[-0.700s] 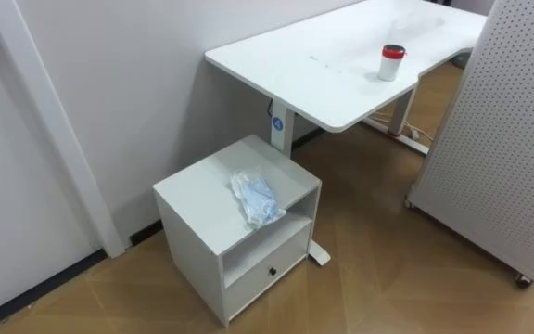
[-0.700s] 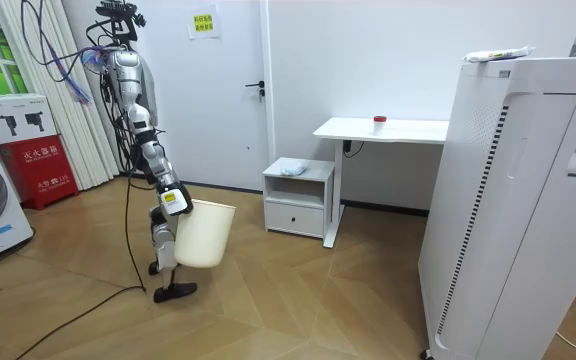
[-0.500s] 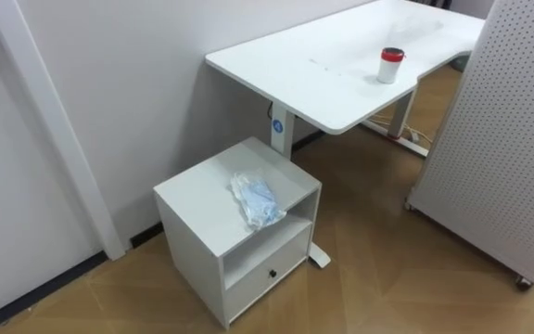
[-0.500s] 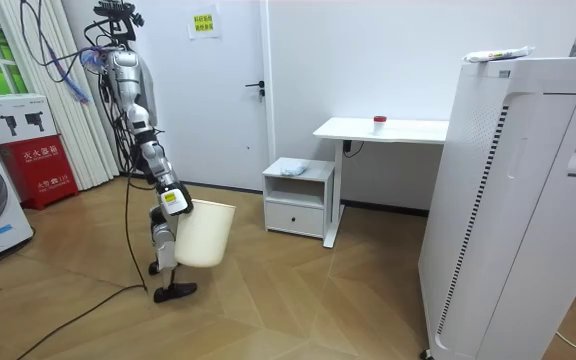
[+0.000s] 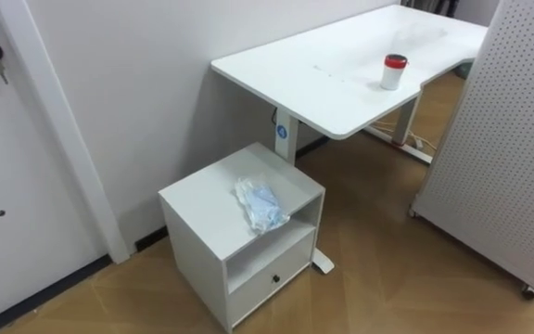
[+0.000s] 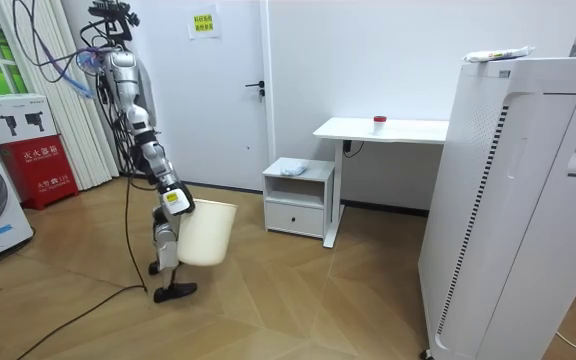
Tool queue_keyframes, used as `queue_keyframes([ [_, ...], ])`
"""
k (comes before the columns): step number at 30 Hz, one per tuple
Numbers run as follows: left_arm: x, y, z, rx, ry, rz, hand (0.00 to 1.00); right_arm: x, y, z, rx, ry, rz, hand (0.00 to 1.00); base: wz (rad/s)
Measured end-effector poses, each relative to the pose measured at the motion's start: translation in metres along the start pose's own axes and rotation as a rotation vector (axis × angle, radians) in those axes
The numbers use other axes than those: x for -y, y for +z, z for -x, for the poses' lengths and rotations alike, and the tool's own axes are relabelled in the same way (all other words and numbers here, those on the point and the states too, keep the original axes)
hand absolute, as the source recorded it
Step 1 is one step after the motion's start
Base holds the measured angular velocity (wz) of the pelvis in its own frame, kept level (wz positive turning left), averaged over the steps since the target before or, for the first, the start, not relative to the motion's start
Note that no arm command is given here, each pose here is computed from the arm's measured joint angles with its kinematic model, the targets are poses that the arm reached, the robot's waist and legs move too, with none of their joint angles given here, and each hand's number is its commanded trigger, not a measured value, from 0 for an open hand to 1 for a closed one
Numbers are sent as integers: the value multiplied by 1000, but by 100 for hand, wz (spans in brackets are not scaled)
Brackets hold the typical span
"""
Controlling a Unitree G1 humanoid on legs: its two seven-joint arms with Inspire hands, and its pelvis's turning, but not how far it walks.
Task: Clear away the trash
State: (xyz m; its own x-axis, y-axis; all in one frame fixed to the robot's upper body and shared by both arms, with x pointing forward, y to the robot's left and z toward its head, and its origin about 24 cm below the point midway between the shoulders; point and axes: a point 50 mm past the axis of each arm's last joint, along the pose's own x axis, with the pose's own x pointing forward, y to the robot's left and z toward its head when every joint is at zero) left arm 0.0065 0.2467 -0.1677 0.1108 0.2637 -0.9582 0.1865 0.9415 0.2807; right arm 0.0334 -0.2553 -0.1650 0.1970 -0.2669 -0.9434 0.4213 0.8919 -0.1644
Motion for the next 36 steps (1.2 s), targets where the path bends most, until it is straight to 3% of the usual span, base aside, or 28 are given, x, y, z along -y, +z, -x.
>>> queue_keyframes([
  [10, 0, -18, 2, -89, -26, 6, 0, -2, 0, 0, -23, 41, 25, 100, 7],
  [13, 4, -13, 1, -66, -47, -26, 0, 10, -5, 1, -36, 4, -11, 100, 33],
  [19, 4, -23, 3, -86, -44, -7, 0, 13, -8, 2, -46, -11, 24, 100, -40],
  [28, -8, 27, -2, 86, -4, -1, 0, 11, 5, 0, 10, -35, 106, 100, -15],
  [36, -23, 83, 3, 279, 160, -14, 0, -1, 39, -1, 144, -17, 122, 100, 6],
])
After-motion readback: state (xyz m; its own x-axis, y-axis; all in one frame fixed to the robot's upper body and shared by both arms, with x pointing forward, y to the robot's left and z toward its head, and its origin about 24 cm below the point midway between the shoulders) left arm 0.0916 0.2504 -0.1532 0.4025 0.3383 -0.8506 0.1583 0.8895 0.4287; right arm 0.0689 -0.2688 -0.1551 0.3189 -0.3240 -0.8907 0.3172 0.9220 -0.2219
